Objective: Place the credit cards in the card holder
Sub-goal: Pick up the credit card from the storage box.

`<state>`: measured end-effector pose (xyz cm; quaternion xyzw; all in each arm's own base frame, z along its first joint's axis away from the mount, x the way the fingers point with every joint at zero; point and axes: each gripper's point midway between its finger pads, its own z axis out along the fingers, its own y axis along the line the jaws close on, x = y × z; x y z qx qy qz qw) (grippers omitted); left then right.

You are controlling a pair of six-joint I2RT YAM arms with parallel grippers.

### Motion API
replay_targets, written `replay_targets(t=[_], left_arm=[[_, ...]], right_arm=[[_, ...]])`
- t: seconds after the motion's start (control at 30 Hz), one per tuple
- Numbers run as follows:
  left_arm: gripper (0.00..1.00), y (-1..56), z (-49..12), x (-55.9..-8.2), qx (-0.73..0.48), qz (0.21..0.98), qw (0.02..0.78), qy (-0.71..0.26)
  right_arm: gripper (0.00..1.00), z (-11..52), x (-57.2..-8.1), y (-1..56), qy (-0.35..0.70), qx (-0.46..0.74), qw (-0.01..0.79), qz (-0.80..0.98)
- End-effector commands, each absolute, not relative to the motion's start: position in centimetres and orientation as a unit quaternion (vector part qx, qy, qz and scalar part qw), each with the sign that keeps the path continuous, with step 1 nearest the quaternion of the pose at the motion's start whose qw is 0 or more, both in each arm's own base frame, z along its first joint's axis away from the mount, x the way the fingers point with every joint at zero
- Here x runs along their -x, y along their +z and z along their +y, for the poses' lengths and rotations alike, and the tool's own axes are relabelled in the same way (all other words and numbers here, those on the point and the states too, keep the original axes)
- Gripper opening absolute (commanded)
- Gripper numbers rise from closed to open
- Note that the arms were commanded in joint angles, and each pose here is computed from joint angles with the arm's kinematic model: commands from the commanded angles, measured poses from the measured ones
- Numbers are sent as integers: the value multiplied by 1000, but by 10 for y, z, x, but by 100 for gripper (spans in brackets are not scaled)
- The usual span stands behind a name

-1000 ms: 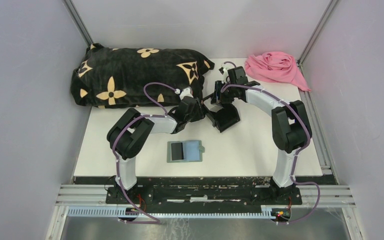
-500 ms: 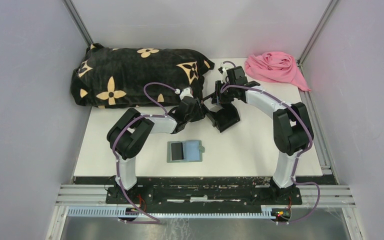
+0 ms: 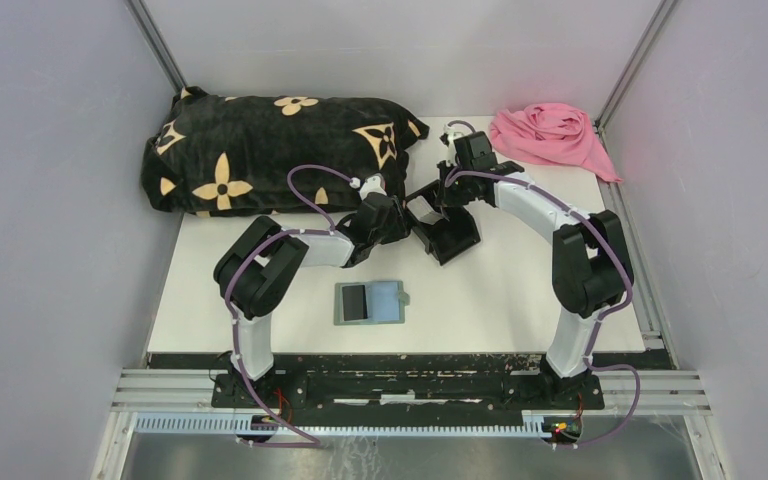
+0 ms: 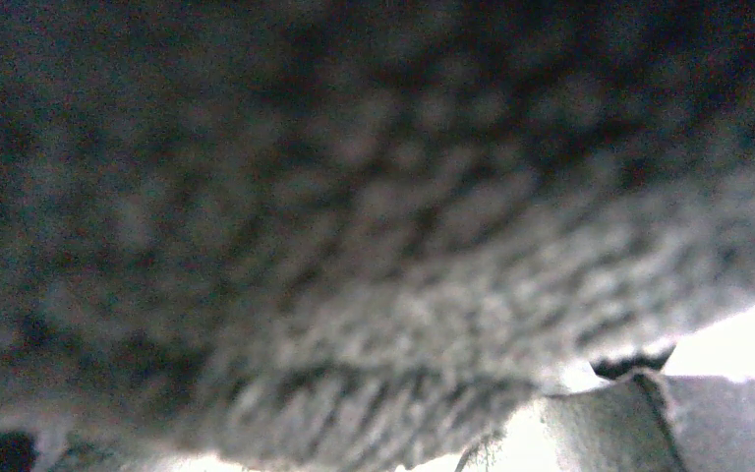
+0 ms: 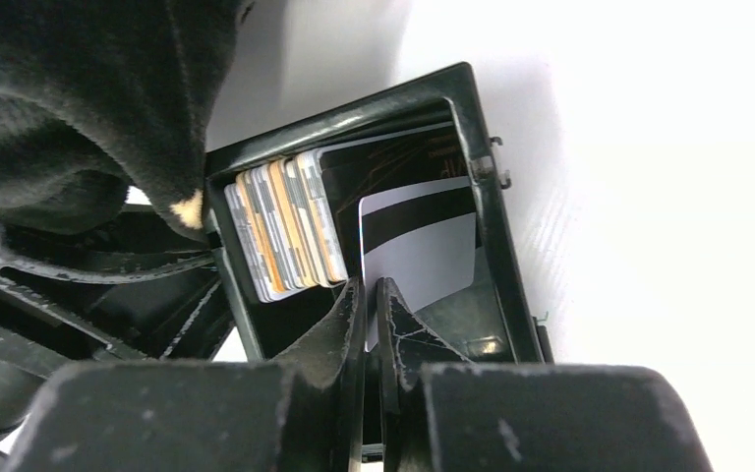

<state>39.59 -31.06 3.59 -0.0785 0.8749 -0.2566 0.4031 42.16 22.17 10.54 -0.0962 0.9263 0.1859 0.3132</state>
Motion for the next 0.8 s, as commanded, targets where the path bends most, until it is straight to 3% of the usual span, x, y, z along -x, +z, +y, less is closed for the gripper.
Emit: replay_targets(t=[0.0,0.4,0.77], left_arm=[[50,56,-312,-407,68,861,430,-262],[56,90,-292,-399,65,847,466,-246],[66,165,-262,-351,59,802,525,-280]], right_arm=[[3,218,-424,127,160,104,340,921],[1,195,-415,190,78,109,421,897],[1,190,-352,229,80,112,446,884]])
